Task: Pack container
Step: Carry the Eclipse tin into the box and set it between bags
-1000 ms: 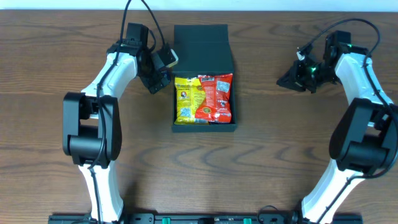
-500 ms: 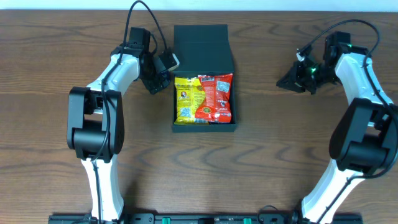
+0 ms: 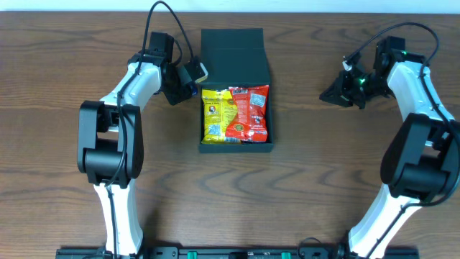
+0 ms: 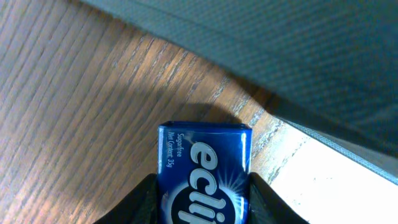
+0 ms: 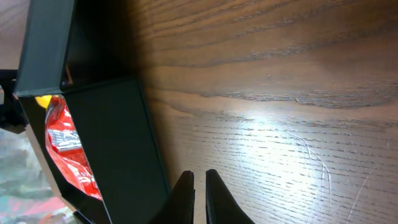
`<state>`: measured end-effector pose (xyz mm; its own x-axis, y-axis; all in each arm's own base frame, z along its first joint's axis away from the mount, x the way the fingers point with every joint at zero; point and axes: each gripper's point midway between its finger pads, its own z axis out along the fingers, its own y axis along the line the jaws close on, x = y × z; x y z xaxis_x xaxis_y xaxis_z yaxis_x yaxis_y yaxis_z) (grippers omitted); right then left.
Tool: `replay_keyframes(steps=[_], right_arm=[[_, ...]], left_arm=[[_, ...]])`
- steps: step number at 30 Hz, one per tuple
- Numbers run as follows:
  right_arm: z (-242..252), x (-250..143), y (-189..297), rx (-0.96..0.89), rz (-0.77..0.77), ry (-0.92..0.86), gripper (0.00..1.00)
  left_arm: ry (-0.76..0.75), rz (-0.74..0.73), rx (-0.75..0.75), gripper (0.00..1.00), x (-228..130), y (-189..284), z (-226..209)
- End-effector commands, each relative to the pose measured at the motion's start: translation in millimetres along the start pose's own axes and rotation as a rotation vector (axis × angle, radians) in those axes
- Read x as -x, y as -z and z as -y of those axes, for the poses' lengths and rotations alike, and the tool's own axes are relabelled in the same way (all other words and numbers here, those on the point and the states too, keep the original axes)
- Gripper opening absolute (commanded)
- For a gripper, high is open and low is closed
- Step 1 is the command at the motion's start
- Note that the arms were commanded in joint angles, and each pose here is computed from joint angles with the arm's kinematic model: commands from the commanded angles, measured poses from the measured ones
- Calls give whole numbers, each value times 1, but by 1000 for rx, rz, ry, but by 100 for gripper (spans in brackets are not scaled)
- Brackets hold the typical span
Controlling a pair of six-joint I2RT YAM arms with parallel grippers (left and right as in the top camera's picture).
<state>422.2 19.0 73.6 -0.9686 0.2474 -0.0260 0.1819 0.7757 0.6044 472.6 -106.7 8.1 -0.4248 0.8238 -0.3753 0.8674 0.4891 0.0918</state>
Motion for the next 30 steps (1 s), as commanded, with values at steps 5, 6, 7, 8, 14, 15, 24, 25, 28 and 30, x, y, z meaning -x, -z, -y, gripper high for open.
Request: replay_keyframes(steps=[5,6,7,8,14,15,24,25,28,30], right_arm=[[-2,5,10,4,27,11,8],[-2,5,10,4,27,11,8],[-2,5,10,4,27,11,8],[-2,5,10,4,27,11,8],[-2,6,10,5,31,14,8],[-2,7,10,5,33,15,8],[-2,10,10,5,46,26,6],[-3,11,10,6,49,28,6],[-3,14,10,7,61,37,6],[-3,16,10,6,68,42,6]], left_arm=[[3,-7,-15,28,-4,-4,2],[4,-8,-13,25,-4,-4,2],[3,-12,-9,20,-4,-3,1],[3,-16,-4,16,-5,-3,0],[201,-56,184,6,1,26,-40],[263,-44,230,6,7,38,-50],[761,313,219,6,92,149,-51],[778,342,169,6,103,158,-39],[893,349,94,6,117,170,-9],[972,306,47,6,120,167,12]])
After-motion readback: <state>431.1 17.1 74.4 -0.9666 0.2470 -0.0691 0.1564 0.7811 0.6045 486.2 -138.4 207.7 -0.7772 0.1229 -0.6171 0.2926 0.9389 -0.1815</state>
